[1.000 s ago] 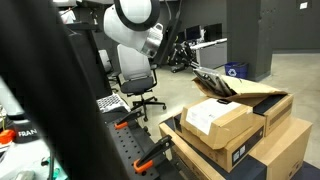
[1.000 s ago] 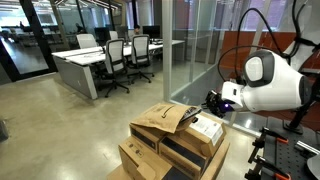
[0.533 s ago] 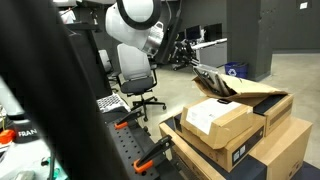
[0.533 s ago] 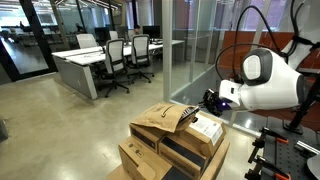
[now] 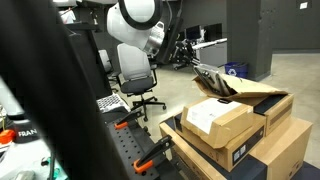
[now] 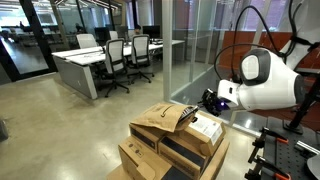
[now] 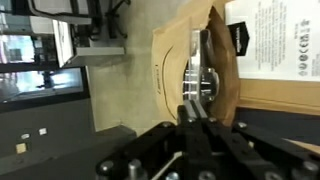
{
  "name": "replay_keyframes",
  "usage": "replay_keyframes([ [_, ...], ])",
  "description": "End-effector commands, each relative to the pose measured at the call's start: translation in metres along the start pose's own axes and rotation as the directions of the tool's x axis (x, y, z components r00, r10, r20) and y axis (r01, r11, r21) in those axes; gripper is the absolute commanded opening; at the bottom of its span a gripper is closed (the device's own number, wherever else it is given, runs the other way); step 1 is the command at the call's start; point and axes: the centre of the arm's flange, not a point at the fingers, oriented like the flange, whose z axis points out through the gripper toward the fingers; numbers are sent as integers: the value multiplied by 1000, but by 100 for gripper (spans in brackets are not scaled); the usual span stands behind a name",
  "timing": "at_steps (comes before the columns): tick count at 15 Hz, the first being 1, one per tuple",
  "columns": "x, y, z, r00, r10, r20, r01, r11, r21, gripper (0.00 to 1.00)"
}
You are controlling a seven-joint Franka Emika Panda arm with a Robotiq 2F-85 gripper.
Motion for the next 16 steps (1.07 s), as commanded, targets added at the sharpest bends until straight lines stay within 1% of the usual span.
replay_keyframes([
  [1,-2,-1,-3,1000,14,-1,-14,1000,-14,0],
  [5,-3,-2,-4,1000,14,0,-14,1000,-11,0],
  [11,-22,-9,-27,1000,24,6,-24,1000,-10,0],
  [14,-26,-3,-29,999,35,10,-35,999,-24,0],
  [16,-15,2,-11,999,37,13,-37,999,-24,0],
])
